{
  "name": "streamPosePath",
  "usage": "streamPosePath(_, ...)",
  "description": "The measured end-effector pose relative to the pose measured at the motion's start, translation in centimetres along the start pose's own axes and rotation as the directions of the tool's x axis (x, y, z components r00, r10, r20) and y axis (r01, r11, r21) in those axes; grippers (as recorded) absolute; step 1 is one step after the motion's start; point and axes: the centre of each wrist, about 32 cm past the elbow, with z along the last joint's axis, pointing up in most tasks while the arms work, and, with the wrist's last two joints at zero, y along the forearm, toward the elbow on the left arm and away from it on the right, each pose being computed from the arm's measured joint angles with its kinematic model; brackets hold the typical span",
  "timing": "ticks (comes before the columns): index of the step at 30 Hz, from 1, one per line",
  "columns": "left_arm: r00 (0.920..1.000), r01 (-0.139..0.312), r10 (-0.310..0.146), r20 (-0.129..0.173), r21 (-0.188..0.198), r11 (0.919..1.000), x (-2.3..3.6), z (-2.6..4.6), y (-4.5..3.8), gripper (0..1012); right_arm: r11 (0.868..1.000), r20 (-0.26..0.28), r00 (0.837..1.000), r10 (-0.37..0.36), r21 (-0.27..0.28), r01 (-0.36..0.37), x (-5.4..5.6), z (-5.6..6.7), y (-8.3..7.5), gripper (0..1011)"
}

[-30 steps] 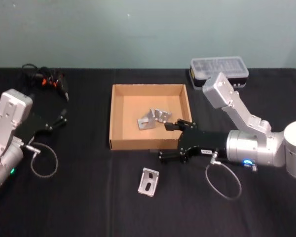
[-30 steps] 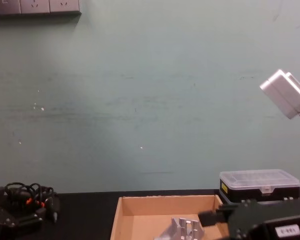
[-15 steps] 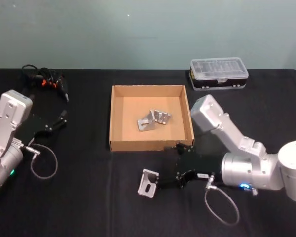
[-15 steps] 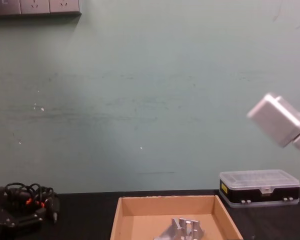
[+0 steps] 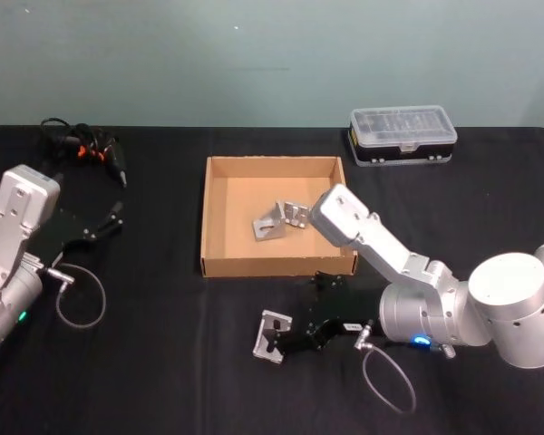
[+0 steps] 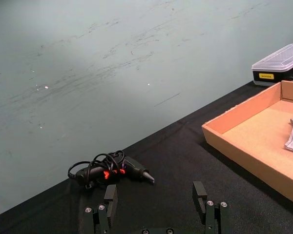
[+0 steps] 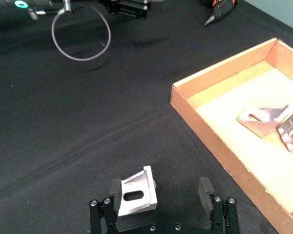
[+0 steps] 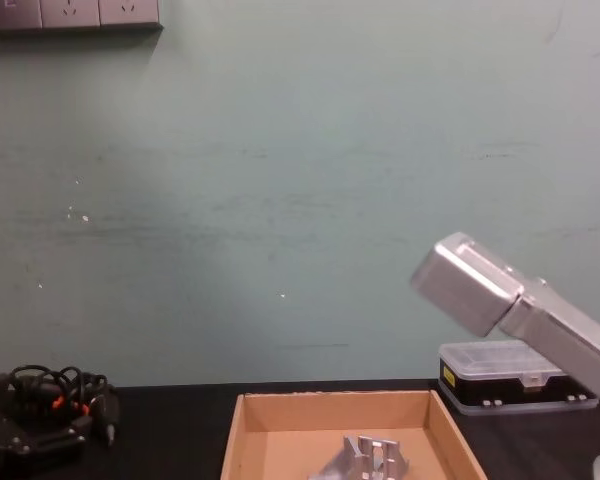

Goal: Use one hand to pick up the angle iron from the table and place it into the box.

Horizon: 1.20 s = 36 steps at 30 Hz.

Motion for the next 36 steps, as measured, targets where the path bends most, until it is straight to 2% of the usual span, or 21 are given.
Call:
streamPosePath(18,1.0,0.0,0.0,0.0,0.0,1.0,0.0,0.0,0.0,1011,1.0,0.02,1.0,-0.003,-0.03,0.003,0.3,0.1,1.3,1000)
streamPosePath(28,1.0,0.0,0.0,0.0,0.0,1.0,0.01,0.0,0.0,1011,1.0,0.022,1.0,-0.003,-0.028,0.004,0.4,0.1,1.3,998)
streamPosePath(36,1.0,0.0,0.0,0.0,0.0,1.0,0.0,0.0,0.0,1011,1.0,0.022,1.0,-0.002,-0.026,0.003,0.3,0.2,1.3,813)
